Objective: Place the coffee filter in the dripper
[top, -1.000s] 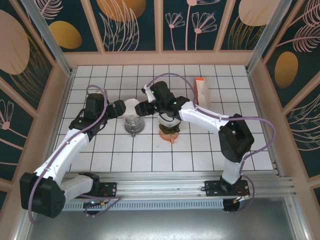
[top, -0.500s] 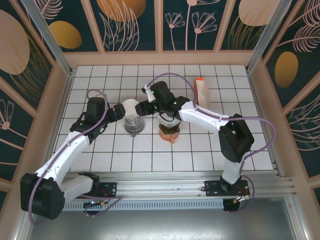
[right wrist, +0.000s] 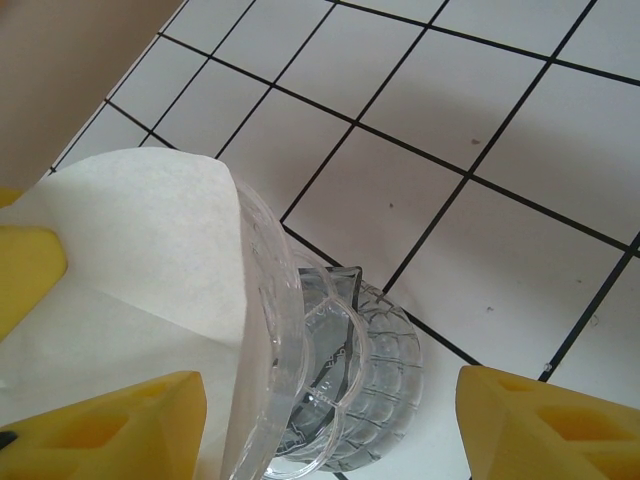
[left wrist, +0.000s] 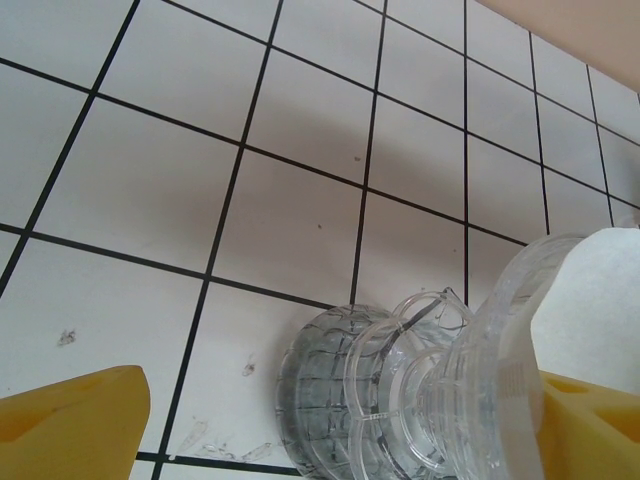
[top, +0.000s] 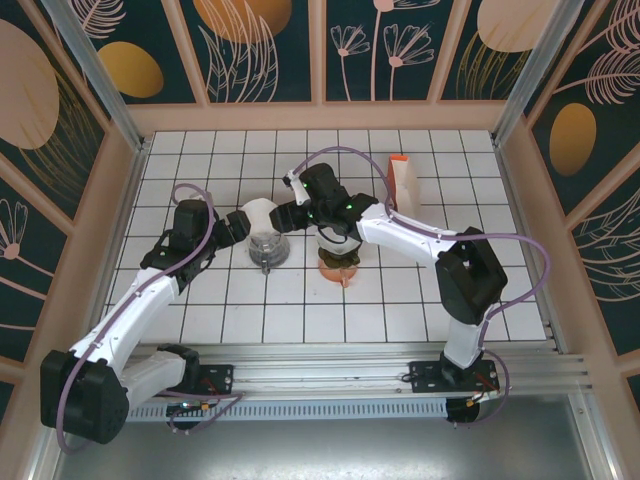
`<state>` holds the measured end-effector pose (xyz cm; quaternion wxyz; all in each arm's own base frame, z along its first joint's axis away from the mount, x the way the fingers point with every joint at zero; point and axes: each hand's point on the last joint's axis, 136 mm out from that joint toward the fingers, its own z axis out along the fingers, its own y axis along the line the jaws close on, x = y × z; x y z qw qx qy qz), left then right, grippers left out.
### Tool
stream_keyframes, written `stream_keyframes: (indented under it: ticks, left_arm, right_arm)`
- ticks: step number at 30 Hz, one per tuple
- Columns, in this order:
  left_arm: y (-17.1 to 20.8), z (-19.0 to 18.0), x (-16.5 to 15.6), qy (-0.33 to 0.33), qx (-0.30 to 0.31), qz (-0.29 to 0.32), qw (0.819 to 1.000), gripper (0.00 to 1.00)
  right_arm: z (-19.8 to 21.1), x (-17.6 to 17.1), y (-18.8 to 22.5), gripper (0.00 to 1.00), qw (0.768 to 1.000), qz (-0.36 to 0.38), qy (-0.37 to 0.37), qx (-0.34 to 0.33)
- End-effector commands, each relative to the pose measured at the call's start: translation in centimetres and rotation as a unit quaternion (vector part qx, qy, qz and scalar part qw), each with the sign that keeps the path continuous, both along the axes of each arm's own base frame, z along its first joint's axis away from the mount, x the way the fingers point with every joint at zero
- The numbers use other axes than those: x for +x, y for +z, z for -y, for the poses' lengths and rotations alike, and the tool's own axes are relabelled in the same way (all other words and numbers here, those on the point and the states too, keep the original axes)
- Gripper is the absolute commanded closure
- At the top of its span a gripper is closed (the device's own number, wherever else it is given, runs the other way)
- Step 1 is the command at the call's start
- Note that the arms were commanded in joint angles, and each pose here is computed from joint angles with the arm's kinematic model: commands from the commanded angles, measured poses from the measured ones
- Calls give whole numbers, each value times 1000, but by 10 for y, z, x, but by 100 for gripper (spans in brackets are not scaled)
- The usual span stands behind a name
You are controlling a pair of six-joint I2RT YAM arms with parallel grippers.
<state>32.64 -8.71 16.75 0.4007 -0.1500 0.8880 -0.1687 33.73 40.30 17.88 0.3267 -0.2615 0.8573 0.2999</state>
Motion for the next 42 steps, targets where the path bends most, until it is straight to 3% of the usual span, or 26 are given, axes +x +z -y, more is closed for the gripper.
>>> stream_keyframes:
  ticks: [1,8,17,31,42]
  left_arm:
    - [3,-2,1,7,-7,8,1000,10]
    - [2,-2,0,7,-9,8,1000,10]
    - [1,-1,1,5,-12,7,1000,10]
    - [-2,-1,0,8,-12,4,1000,10]
    - [0,2,1,2,-19,7,1000,10]
  right_arm:
    - [-2,6,12,32,1000,14,-4,6]
    - [1,5,35,31,999,25,-7,31]
    - [9,-12,31,31,999,9,1,43]
    - [16,-19,3,36,1000,-8,3,11]
    - [4,3,43,31,999,41,1,25]
